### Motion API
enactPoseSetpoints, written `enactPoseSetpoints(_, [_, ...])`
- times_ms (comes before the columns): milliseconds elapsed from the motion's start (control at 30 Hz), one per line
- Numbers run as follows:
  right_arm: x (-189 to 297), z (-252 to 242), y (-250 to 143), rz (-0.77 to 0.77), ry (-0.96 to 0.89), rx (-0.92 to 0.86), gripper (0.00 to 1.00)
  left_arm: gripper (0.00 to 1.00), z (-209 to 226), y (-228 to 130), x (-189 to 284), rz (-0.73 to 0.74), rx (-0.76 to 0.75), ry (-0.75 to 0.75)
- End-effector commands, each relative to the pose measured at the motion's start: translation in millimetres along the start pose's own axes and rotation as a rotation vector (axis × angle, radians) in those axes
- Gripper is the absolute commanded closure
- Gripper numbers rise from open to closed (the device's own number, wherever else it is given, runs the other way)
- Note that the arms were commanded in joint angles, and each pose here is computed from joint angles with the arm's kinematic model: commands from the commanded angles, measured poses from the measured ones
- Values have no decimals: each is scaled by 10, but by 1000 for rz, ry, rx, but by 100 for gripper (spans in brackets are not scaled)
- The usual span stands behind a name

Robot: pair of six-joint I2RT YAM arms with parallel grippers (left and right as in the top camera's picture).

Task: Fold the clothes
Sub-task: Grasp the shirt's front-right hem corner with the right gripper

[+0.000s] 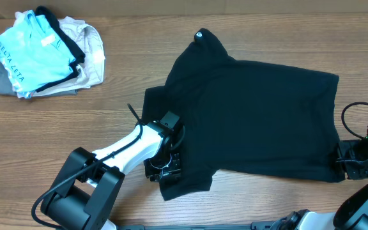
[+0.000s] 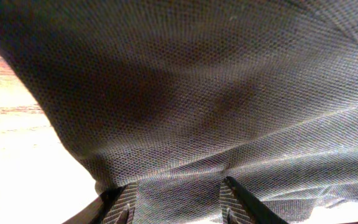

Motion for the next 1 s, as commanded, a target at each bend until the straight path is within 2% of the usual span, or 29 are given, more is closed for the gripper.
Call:
enactPoseSetpoints(0, [108,8,89,-59,11,-27,85,52,53,70,-7,-28,1,33])
enactPoseSetpoints(67, [107,-1,81,-55,7,-26,75,52,57,67,-7,-27,2,35])
enactPoseSetpoints(100, [107,-9,74,-52,3,-24,74,52,58,68,-7,-28,2,35])
enactPoseSetpoints(167, [106,-25,60,-46,-4,-20,62,52,60,70,-7,-29,2,37])
enactPoseSetpoints(200, [106,-29,49,-41,-6,-17,0,51,60,69,-7,-29,2,37])
enactPoseSetpoints(433, [157,71,35,-23,48,110,0,51,56,76,-7,-32,-3,35])
enactPoseSetpoints(600, [218,477,-28,20,282,286,0,51,40,82,-7,-33,-5,27])
enactPoseSetpoints(767, [222,608,69,-35,336,307,0,51,43,81,-7,-33,-9,29])
enactPoseSetpoints(967, [139,646,50,-27,357,316,0,49,40,84,-7,-35,-13,28])
Point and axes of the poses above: each gripper's point midway between its finger pads, its own x axis back along the fingers, its own z axis along the line the jaws close on, y = z × x, the point moved 2 cm from there along x, back along the fingers
